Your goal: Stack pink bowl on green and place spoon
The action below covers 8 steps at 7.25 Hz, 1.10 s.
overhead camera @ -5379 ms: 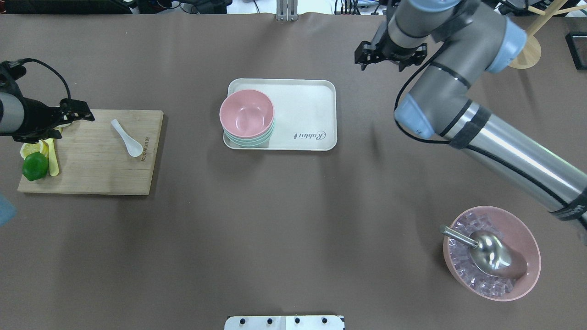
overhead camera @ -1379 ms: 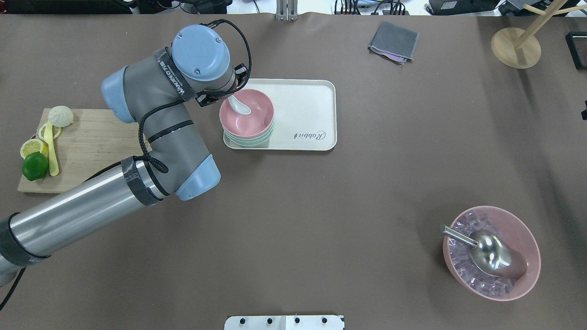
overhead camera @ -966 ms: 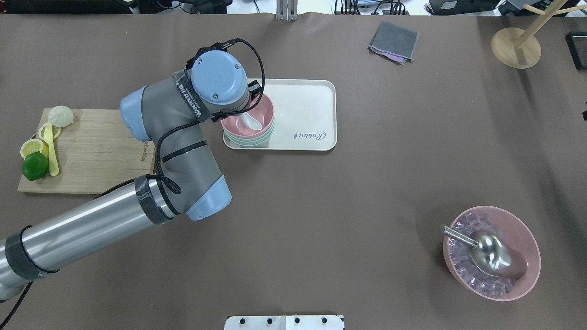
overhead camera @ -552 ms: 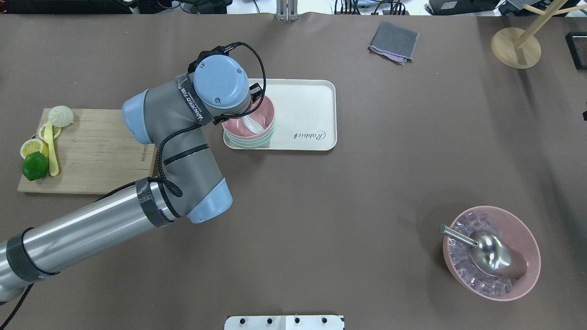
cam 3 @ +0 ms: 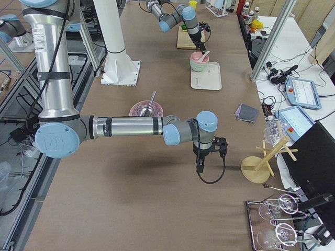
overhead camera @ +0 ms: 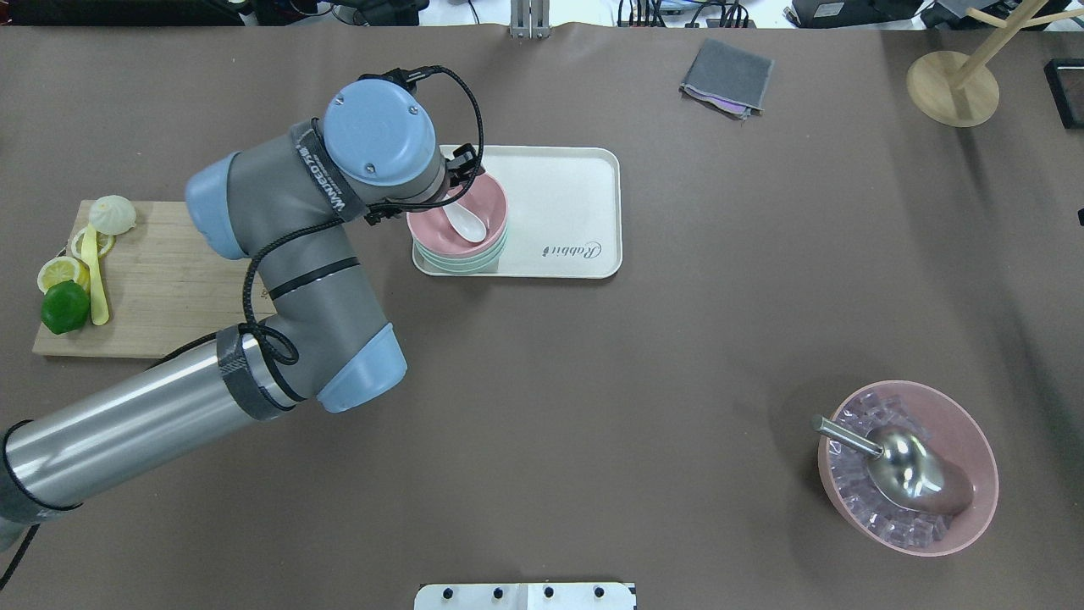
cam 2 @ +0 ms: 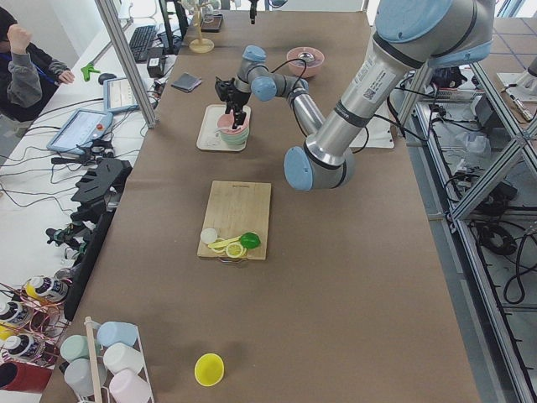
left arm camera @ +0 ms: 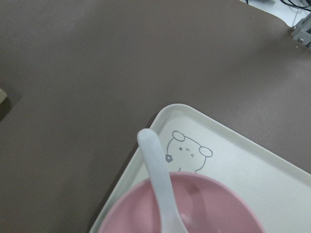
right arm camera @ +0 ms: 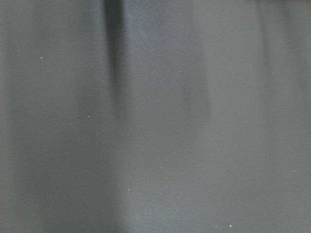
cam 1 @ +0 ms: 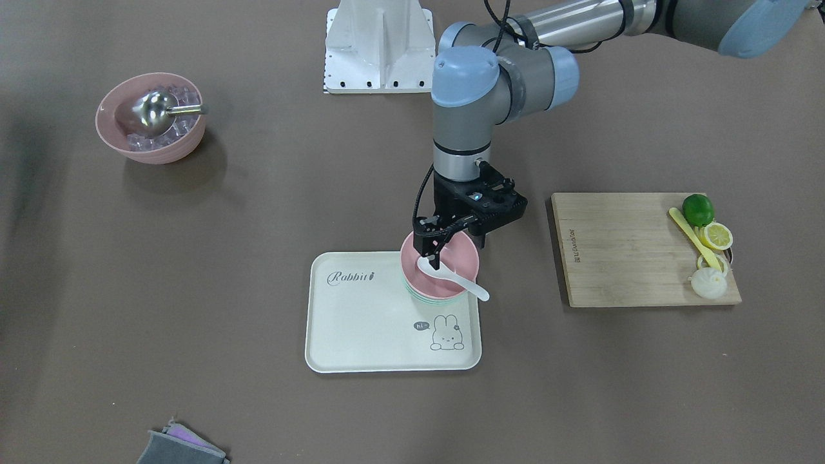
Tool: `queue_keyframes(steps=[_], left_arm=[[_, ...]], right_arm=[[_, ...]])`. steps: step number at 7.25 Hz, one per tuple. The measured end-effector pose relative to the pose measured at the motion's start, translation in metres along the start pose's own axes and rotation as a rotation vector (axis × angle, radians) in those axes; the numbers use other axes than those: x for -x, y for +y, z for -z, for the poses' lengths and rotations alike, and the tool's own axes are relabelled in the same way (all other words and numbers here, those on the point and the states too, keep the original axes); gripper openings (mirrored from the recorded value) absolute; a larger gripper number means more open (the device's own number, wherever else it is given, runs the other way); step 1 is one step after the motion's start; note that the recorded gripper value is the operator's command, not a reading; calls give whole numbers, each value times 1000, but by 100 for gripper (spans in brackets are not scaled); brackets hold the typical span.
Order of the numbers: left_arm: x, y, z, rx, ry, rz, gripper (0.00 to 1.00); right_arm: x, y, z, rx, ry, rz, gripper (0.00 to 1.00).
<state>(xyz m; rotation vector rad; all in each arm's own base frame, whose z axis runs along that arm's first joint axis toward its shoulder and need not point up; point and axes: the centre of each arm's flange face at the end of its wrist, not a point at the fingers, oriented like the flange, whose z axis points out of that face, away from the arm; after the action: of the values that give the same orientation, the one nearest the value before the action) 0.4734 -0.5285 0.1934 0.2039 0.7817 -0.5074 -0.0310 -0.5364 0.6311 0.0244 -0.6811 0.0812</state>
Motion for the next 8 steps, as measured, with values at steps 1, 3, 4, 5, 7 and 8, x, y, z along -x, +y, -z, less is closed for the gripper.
queue_keyframes(steps=[1, 3, 4, 5, 7, 8], left_arm=[[40, -20, 17, 41, -37, -123, 98], [134, -79, 34, 115, -105, -403, 98], [186, -115, 36, 151, -131, -526, 98], [247, -153, 38, 189, -152, -633, 98], [382, -210, 51, 274, -154, -777, 98], [447, -226, 59, 310, -137, -805, 98]], right_arm=[[0, 0, 0, 2, 1, 0, 100], [0, 1, 0, 7, 1, 0, 100], [0, 1, 0, 9, -1, 1, 100], [-1, 2, 0, 12, -4, -1, 100], [-6, 9, -1, 19, -7, -5, 100], [-8, 11, -1, 20, -8, -5, 100]])
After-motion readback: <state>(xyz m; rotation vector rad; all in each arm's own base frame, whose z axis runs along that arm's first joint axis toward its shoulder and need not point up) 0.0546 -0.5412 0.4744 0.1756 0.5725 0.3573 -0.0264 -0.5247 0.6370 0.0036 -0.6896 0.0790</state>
